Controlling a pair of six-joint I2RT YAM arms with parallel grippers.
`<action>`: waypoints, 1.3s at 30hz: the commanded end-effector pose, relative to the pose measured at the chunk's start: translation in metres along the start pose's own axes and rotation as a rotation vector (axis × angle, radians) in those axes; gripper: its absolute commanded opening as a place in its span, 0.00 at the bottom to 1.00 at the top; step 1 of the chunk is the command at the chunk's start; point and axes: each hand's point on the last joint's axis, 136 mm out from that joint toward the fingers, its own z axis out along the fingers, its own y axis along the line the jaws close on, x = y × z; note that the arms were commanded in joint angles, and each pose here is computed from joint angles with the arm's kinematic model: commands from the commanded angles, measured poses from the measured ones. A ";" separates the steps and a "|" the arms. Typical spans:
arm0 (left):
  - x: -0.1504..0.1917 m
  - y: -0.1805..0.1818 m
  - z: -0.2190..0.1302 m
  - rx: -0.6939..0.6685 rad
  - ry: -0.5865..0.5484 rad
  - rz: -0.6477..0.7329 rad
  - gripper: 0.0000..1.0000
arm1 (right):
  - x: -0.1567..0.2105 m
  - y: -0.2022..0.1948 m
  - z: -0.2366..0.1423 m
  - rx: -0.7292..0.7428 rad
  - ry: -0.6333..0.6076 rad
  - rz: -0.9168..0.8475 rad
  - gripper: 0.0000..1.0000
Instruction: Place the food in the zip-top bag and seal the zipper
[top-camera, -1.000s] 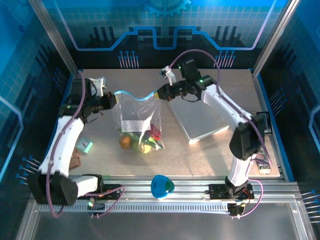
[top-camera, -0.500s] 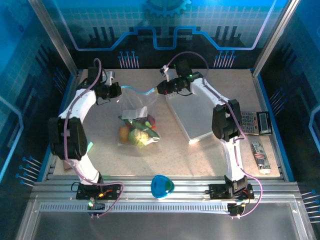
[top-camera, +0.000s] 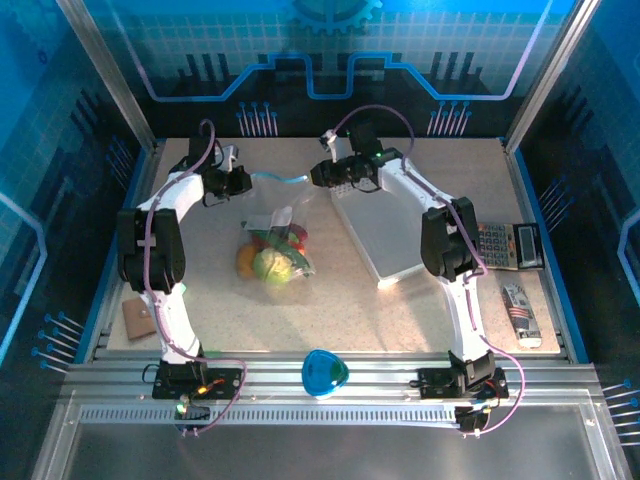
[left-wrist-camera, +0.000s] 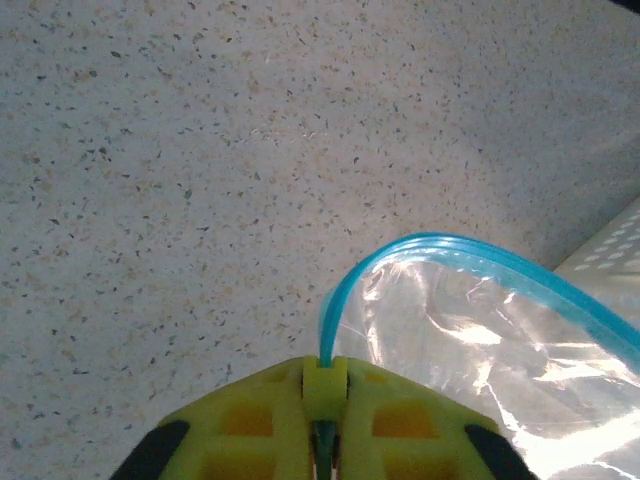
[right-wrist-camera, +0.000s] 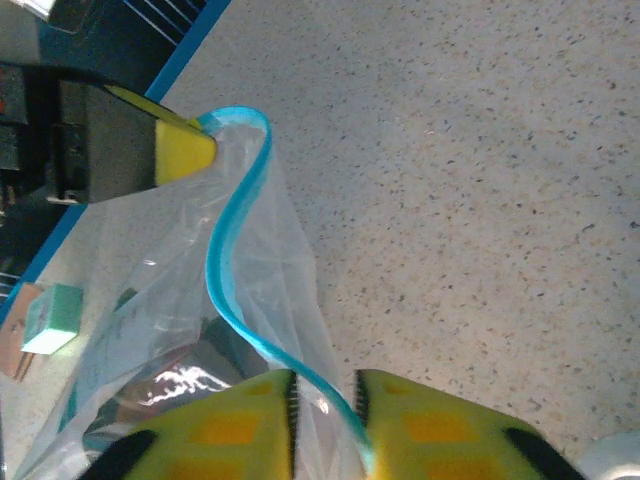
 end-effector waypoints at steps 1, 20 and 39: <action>-0.021 -0.009 -0.015 0.029 -0.077 0.013 0.20 | -0.019 0.003 -0.023 0.035 -0.071 -0.039 0.37; 0.019 -0.096 -0.129 -0.005 -0.159 0.156 0.04 | -0.038 -0.010 -0.144 0.398 -0.249 -0.095 0.68; 0.158 -0.144 -0.049 0.125 0.204 0.185 0.01 | 0.098 -0.163 -0.269 0.832 -0.036 0.303 0.75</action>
